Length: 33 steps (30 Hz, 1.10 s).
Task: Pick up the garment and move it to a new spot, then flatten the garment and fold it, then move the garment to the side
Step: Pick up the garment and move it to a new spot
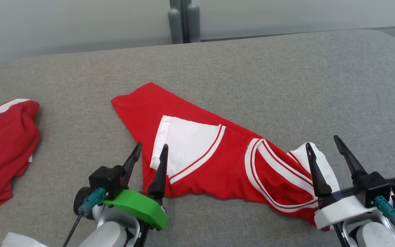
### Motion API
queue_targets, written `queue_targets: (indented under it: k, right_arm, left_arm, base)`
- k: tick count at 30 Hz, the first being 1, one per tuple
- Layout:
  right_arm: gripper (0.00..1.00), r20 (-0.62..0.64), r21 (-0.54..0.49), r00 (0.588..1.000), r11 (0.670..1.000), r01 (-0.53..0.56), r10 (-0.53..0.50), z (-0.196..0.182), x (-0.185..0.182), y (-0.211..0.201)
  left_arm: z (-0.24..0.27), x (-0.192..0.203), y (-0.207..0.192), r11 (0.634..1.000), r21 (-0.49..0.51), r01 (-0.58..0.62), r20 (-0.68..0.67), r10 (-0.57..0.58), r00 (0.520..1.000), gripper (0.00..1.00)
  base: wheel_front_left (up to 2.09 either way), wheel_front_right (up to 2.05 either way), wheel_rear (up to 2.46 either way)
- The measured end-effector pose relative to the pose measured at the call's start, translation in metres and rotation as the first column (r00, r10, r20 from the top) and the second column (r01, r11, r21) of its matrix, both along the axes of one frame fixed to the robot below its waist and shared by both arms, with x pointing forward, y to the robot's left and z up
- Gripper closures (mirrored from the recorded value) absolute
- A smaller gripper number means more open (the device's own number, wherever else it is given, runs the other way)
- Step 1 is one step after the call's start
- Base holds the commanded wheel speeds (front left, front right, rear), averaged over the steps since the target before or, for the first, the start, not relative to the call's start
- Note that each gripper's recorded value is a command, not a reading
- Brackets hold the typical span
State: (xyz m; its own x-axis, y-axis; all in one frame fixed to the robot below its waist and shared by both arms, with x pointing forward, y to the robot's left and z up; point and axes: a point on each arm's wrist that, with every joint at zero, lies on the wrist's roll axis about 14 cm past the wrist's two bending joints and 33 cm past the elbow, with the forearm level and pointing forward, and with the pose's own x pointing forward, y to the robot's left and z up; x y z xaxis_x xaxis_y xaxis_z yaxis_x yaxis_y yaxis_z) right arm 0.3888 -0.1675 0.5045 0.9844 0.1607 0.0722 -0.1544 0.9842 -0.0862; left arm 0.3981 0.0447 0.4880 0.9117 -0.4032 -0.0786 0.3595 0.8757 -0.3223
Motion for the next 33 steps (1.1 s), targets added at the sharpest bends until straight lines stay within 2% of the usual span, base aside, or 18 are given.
queue_targets:
  k: [4, 9, 17, 25, 33]
  right_arm:
    - [0.0, -0.002, -0.01, 1.0, 1.0, -0.01, 0.01, 0.0, -0.005, 0.002]
    - [0.0, 0.013, -0.012, 1.0, 1.0, 0.005, -0.004, 0.005, -0.008, -0.002]
    - [0.0, -0.05, -0.044, 0.997, 0.998, 0.055, -0.057, -0.015, -0.028, -0.02]
    - [0.0, -0.085, -0.047, 0.99, 0.993, 0.11, -0.113, -0.026, -0.045, -0.038]
    - [0.0, -0.083, -0.048, 0.985, 0.988, 0.144, -0.148, -0.025, -0.051, -0.049]
  left_arm:
    - [-0.008, -0.013, 0.039, 0.993, 0.045, -0.107, -0.007, 0.107, 0.994, 0.0]
    - [-0.007, -0.027, 0.088, 0.964, 0.066, -0.259, 0.016, 0.258, 0.966, 0.0]
    - [-0.009, -0.054, 0.138, 0.915, 0.089, -0.393, 0.051, 0.39, 0.92, 0.0]
    - [-0.025, -0.072, 0.149, 0.911, 0.113, -0.396, 0.039, 0.394, 0.918, 0.0]
    - [-0.037, -0.079, 0.168, 0.892, 0.121, -0.435, 0.019, 0.436, 0.9, 0.0]
  base:
    - [0.0, 0.0, 0.0]
    - [0.0, 0.0, 0.0]
    - [0.0, 0.0, 0.0]
    - [0.0, 0.0, 0.0]
    - [0.0, 0.0, 0.0]
